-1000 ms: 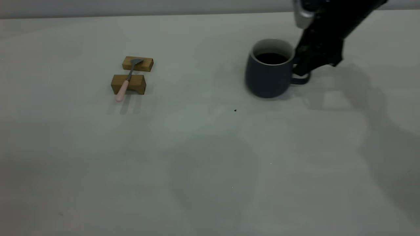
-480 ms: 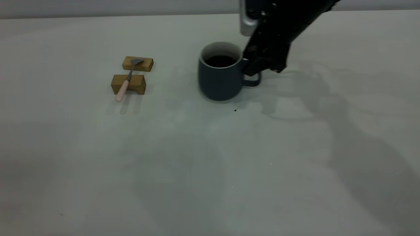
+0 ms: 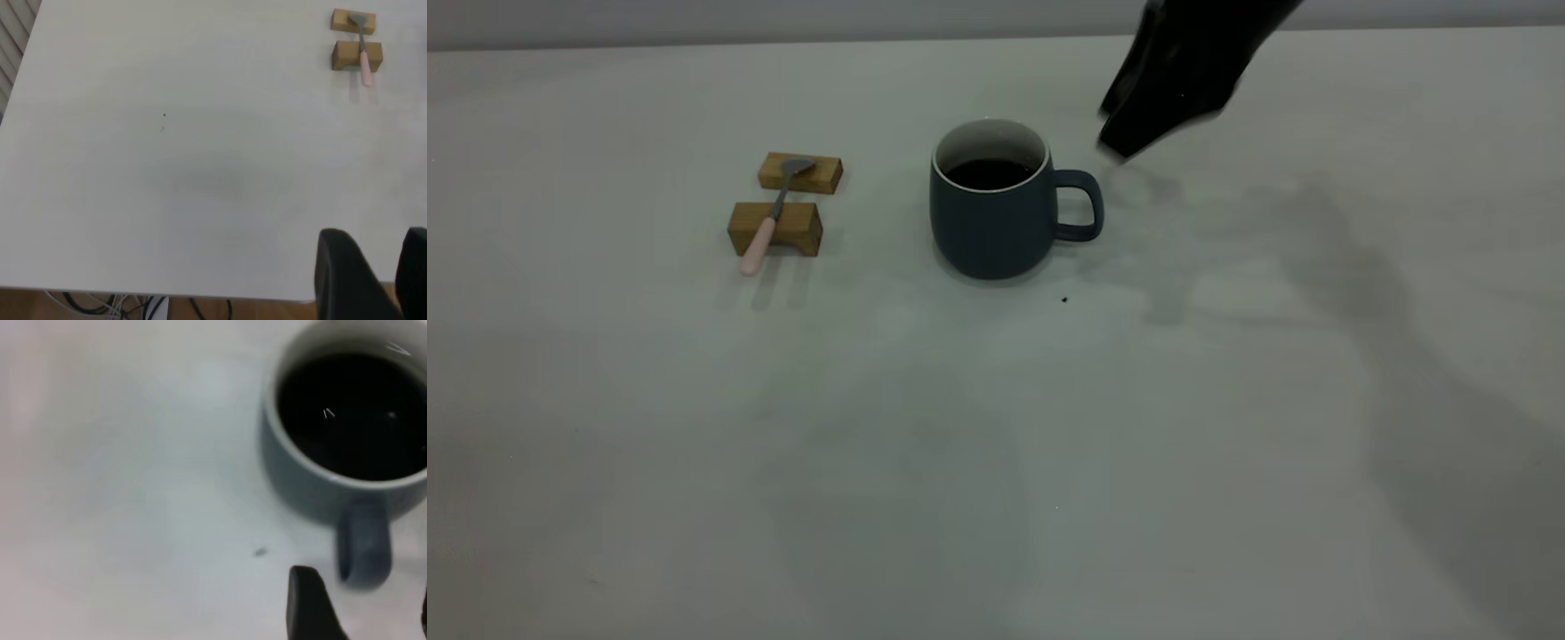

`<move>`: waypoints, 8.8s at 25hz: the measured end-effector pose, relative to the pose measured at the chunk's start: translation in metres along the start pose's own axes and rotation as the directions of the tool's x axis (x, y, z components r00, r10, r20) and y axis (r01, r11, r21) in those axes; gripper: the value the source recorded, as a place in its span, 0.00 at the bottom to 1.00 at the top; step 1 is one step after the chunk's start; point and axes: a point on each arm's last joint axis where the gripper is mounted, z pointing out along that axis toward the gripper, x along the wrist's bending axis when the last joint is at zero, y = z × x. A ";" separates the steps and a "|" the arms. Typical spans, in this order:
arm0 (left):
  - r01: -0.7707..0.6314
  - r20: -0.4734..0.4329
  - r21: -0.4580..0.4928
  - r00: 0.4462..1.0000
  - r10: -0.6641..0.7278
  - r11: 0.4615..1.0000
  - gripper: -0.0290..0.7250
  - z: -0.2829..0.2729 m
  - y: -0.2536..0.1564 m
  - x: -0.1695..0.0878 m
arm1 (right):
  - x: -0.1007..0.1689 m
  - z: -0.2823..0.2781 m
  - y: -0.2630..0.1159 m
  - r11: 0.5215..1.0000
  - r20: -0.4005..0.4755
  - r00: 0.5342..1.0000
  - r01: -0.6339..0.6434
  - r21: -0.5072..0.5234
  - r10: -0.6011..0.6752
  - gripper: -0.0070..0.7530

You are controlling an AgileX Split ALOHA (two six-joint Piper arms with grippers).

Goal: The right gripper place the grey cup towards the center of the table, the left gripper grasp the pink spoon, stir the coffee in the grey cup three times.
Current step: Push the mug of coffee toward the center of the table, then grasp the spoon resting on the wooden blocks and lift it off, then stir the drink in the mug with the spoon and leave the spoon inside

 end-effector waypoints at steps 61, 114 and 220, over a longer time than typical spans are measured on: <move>0.000 0.002 0.000 1.000 0.000 1.000 0.40 0.000 0.000 0.000 | 0.420 -0.232 -0.092 0.625 0.613 0.212 -0.489 -0.608 0.762 0.59; -0.050 0.131 0.618 0.991 -0.040 0.785 0.81 0.349 0.140 -0.109 | 0.420 -0.231 -0.091 0.625 0.610 0.216 -0.490 -0.608 0.762 0.59; 0.364 -0.835 0.438 -0.174 -0.522 -0.822 0.18 0.502 0.093 -0.262 | 0.420 -0.231 -0.091 0.625 0.610 0.216 -0.490 -0.607 0.762 0.59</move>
